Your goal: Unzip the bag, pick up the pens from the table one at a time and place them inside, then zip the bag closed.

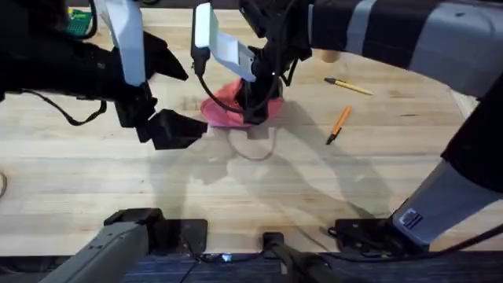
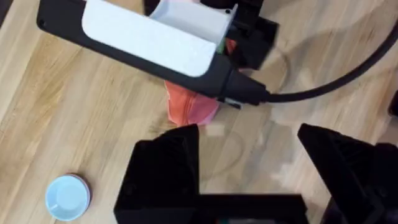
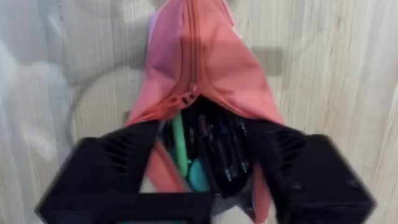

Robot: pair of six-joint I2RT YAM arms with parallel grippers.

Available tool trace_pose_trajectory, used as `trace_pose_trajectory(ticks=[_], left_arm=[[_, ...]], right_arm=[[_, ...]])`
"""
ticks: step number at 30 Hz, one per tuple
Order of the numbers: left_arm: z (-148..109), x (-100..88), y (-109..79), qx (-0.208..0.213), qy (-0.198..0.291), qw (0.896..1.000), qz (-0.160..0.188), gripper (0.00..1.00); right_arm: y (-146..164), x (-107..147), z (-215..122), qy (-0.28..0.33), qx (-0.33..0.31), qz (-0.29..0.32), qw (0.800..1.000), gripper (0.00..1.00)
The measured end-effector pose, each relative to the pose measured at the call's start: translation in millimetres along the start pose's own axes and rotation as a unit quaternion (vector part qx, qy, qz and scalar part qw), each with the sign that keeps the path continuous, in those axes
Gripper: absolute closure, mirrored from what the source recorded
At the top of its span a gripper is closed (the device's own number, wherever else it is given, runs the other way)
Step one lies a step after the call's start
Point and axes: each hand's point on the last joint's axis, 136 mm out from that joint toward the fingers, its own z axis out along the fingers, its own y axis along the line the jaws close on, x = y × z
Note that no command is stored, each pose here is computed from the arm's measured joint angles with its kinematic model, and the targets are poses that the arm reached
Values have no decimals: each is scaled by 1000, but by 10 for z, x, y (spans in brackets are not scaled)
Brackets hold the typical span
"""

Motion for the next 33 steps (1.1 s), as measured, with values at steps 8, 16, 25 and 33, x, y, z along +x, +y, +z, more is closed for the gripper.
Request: trace_pose_trajectory(ticks=[8, 16, 25, 33], left_arm=[[0, 0, 0, 0, 0, 1000, 0, 7], [0, -1, 1, 0, 0, 1000, 0, 7], [0, -8, 15, -3, -2, 1000, 2, 7], [0, -8, 15, -3, -2, 1000, 2, 7]], right_arm=[[13, 3, 15, 1, -3, 0, 1000, 6], [14, 4, 15, 1, -3, 0, 1000, 6], [21, -119, -269, -20, 17, 3, 1000, 6], [194, -278, -954, -58, 48, 18, 997, 5]])
